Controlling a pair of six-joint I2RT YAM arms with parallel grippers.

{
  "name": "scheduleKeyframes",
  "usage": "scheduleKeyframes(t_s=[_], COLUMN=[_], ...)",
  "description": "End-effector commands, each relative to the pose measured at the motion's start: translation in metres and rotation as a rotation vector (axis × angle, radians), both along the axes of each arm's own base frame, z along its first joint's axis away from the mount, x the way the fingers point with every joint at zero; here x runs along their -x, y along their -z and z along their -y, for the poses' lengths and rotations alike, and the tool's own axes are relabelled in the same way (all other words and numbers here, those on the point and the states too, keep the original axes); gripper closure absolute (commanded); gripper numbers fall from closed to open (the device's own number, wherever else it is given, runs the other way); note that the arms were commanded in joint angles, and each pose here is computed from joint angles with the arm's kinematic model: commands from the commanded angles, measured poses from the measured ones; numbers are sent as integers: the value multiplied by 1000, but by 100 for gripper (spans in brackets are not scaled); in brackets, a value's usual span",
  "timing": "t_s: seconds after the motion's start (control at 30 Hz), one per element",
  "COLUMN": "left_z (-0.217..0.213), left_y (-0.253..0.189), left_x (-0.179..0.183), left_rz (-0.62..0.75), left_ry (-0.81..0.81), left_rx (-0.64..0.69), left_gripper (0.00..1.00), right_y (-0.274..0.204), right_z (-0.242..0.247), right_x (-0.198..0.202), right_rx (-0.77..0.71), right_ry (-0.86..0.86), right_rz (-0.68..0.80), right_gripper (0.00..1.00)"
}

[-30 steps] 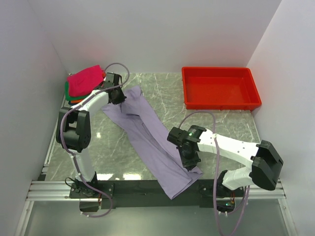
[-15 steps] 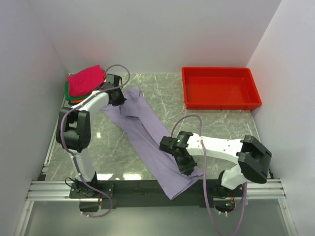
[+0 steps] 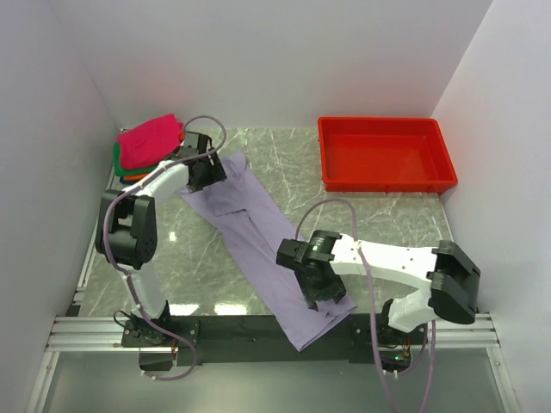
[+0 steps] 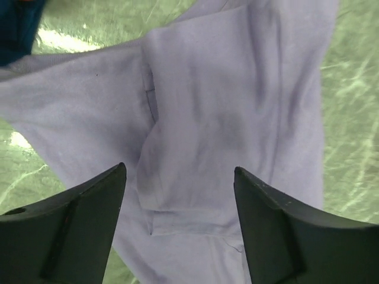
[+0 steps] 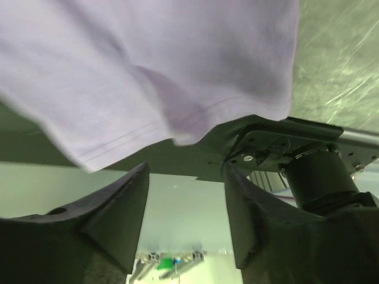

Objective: Fold and stack the t-shirts
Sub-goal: Fold the tshirt

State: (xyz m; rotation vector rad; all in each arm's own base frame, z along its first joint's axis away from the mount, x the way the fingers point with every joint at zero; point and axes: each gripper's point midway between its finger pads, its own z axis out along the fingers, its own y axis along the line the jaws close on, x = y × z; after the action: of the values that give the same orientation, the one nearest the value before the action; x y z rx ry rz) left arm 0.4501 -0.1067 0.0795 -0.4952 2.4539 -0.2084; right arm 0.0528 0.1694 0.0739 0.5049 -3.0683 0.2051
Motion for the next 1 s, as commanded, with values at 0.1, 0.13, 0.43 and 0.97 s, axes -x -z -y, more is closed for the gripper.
scheduleKeyframes(t_s=[0.1, 0.13, 0.43, 0.97], left_z=[5, 6, 7, -6], left_y=[-86, -85, -63, -20], left_x=[-26, -28, -56, -56], left_rz=[209, 207, 174, 94], left_ry=[-45, -55, -90, -154], left_rx=[85, 102, 85, 20], left_gripper=[19, 18, 28, 45], right_y=[-46, -46, -19, 0], right_z=[-25, -27, -31, -44], right_x=[-40, -46, -87, -90], right_rx=[-144, -153, -216, -231], right_ry=[47, 60, 99, 18], right_rz=[154, 157, 174, 128], right_gripper=[39, 39, 42, 46])
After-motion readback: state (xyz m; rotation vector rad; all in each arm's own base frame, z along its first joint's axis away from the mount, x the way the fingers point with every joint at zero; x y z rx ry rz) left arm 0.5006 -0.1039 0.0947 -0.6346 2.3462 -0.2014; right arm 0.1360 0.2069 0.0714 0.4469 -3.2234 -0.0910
